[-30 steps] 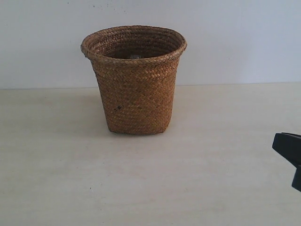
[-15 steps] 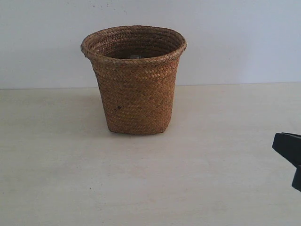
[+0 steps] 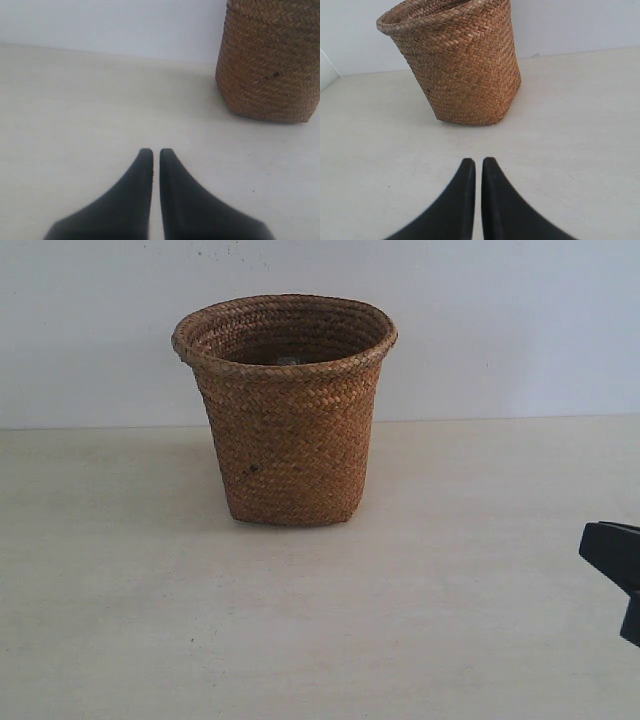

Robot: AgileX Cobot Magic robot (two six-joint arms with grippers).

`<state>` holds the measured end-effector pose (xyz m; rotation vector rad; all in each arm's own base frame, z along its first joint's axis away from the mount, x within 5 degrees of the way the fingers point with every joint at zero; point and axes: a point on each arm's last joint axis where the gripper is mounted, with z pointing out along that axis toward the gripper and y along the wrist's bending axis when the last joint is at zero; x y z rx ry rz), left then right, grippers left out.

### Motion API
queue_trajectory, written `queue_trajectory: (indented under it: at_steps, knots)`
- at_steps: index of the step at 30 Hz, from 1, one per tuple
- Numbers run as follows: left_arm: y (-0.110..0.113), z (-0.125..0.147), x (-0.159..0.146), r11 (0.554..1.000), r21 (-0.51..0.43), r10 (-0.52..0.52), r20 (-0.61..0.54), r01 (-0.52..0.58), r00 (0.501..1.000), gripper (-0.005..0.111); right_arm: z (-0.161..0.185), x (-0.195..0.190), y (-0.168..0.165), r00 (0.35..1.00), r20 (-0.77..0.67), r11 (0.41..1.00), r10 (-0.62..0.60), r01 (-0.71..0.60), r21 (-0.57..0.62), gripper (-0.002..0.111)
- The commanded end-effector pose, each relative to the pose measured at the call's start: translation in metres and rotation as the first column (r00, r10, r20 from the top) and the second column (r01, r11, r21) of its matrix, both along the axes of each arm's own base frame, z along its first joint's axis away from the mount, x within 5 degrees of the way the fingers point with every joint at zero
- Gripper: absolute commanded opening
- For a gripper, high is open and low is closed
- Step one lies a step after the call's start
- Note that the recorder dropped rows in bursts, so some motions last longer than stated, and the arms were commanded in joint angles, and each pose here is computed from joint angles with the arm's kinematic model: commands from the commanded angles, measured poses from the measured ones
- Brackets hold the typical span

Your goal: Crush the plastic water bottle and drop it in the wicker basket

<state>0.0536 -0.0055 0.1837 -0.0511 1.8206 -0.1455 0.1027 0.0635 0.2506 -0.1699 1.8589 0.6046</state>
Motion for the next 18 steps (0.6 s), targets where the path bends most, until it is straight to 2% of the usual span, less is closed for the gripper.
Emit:
queue_trajectory:
  at_steps: [1, 5, 8, 13, 18]
  knots:
    - [0.0, -0.001, 0.0, 1.0, -0.002, 0.006, 0.002, -0.006, 1.0, 0.004, 0.005, -0.004, -0.005, 0.999, 0.047, 1.0, -0.012, 0.011, 0.013, 0.001]
    - [0.0, -0.001, 0.0, 1.0, -0.002, 0.006, 0.002, -0.006, 1.0, 0.004, 0.013, -0.019, -0.024, 0.979, 0.193, 0.997, -0.069, 0.062, 0.043, 0.001]
    - [0.0, -0.001, 0.0, 1.0, -0.002, 0.006, 0.002, -0.006, 1.0, 0.004, 0.001, -0.037, -0.037, 0.95, 0.28, 0.989, -0.139, 0.118, 0.092, 0.001]
    - [0.0, -0.001, 0.0, 1.0, -0.002, 0.006, 0.002, -0.006, 1.0, 0.004, -0.021, -0.052, -0.041, 0.912, 0.369, 0.982, -0.179, 0.143, 0.123, 0.001]
    - [0.0, -0.001, 0.0, 1.0, -0.002, 0.006, 0.0, -0.006, 1.0, 0.004, -0.031, -0.051, -0.042, 0.899, 0.384, 0.978, -0.21, 0.195, 0.078, 0.001]
